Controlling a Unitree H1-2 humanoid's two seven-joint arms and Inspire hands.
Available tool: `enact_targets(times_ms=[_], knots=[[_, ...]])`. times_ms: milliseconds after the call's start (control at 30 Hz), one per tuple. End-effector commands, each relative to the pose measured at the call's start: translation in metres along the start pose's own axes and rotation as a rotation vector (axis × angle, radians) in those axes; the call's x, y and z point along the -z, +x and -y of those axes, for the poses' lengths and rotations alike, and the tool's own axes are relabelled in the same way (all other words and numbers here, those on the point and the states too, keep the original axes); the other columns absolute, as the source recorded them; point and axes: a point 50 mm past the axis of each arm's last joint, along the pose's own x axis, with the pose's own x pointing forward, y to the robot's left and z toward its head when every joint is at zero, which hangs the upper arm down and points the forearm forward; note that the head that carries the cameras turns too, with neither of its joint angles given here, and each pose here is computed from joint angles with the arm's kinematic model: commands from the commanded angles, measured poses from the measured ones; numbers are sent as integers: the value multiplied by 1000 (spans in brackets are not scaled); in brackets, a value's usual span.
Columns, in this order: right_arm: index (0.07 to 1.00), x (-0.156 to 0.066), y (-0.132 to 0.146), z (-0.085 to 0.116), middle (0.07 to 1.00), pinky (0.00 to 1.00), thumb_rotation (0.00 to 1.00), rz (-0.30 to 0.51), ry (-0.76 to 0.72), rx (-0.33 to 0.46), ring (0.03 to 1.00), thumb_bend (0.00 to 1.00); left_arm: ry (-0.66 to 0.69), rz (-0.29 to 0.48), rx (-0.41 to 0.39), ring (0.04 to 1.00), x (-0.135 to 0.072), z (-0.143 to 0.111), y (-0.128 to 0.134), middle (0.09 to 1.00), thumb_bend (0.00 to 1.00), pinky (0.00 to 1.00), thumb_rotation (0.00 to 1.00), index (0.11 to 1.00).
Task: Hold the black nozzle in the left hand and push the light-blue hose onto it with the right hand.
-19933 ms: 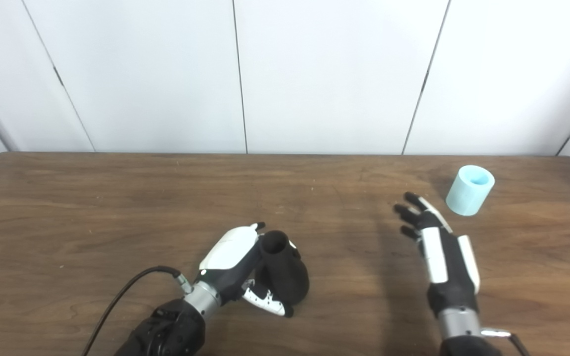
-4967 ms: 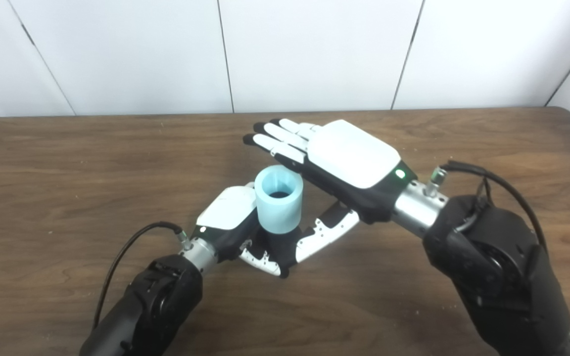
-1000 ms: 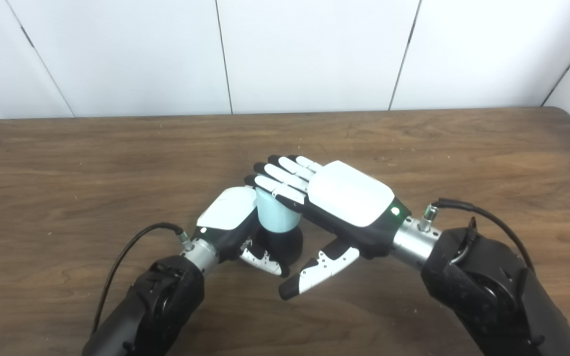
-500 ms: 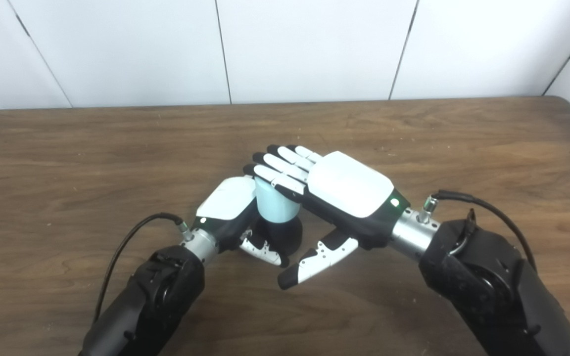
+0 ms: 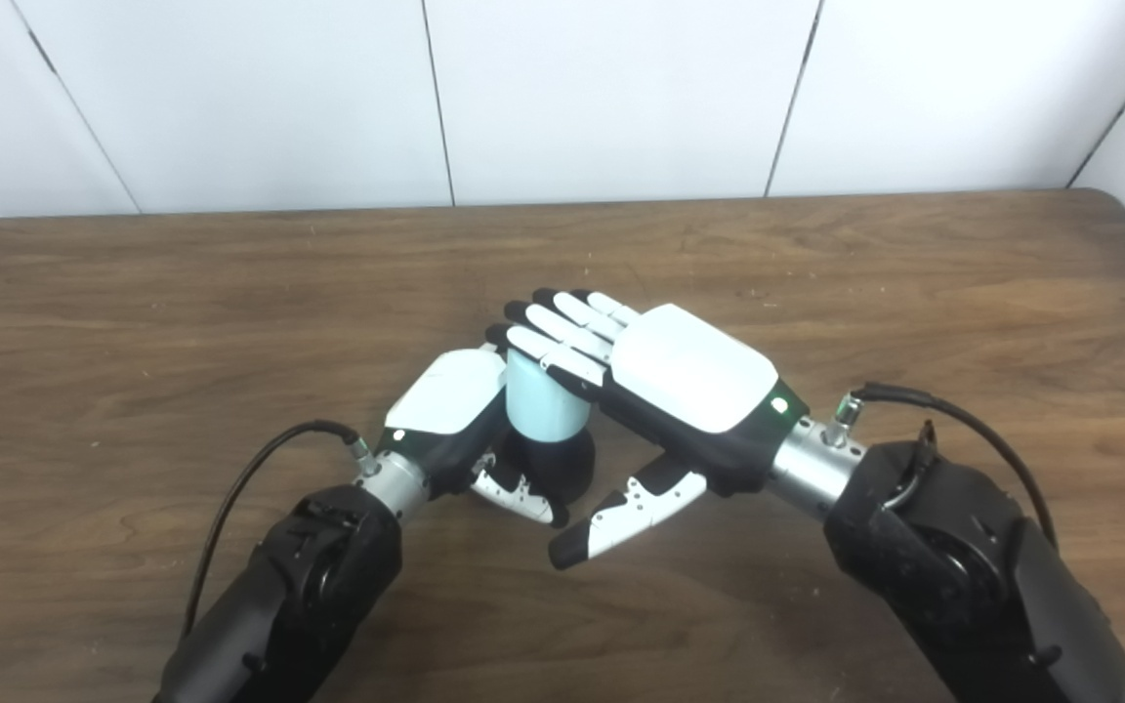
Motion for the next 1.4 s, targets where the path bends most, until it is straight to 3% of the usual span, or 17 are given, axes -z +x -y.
enact_targets(times_ms=[0,1133,1367], knots=[[990,6,-7,-38,1000,1000,997,-33,61,-252,994,677,36,-79,225,726,19,45,-12,555,511,1000,0,444],[993,4,-9,-34,1000,1000,997,-19,54,-238,994,677,26,-85,216,764,22,42,-9,558,510,1000,0,441],[993,4,-8,-33,1000,1000,997,-22,48,-234,994,676,22,-97,215,744,23,41,-8,536,517,1000,0,474]])
